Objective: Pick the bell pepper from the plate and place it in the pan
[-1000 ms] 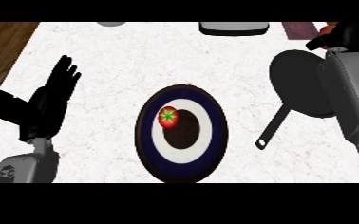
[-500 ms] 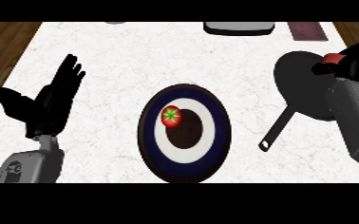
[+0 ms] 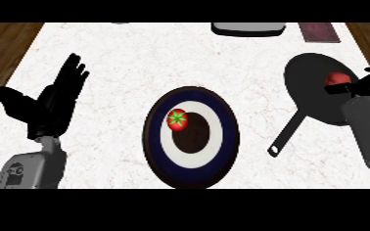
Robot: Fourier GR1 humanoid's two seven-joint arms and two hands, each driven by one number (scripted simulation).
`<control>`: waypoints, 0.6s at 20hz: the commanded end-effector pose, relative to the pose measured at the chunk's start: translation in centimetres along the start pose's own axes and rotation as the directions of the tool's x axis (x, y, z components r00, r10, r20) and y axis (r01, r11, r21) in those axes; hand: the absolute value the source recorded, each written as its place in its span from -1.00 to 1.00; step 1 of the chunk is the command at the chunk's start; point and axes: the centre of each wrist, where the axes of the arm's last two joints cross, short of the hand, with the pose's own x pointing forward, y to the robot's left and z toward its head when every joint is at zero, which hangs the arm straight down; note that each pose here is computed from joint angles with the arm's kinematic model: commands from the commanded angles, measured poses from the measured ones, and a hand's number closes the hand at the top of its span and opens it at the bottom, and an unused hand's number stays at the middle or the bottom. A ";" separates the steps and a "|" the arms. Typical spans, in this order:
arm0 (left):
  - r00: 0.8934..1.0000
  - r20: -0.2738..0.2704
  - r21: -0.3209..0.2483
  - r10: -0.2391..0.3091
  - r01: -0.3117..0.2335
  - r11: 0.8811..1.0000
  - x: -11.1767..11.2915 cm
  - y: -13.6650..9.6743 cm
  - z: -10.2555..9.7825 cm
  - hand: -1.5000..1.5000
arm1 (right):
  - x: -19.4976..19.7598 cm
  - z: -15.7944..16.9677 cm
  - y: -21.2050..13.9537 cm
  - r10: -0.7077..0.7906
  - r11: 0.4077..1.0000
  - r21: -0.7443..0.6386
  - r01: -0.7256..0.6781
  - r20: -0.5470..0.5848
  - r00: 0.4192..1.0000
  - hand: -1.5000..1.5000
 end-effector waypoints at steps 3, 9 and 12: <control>1.000 0.016 -0.019 0.007 -0.007 1.000 1.8 -1.1 -0.2 0.00 | -0.7 -0.3 0.1 -0.136 0.990 -0.021 0.137 0.048 0.989 -1.00; 1.000 -0.014 0.043 0.003 -0.003 0.999 -0.6 0.7 1.2 0.00 | -2.9 -1.0 -1.2 -0.427 0.890 -0.140 0.433 0.075 0.901 -1.00; 1.000 -0.024 0.048 0.003 -0.002 0.999 -1.1 0.5 0.9 0.00 | -2.0 0.7 -1.3 -0.567 0.811 -0.116 0.573 0.079 0.820 -1.00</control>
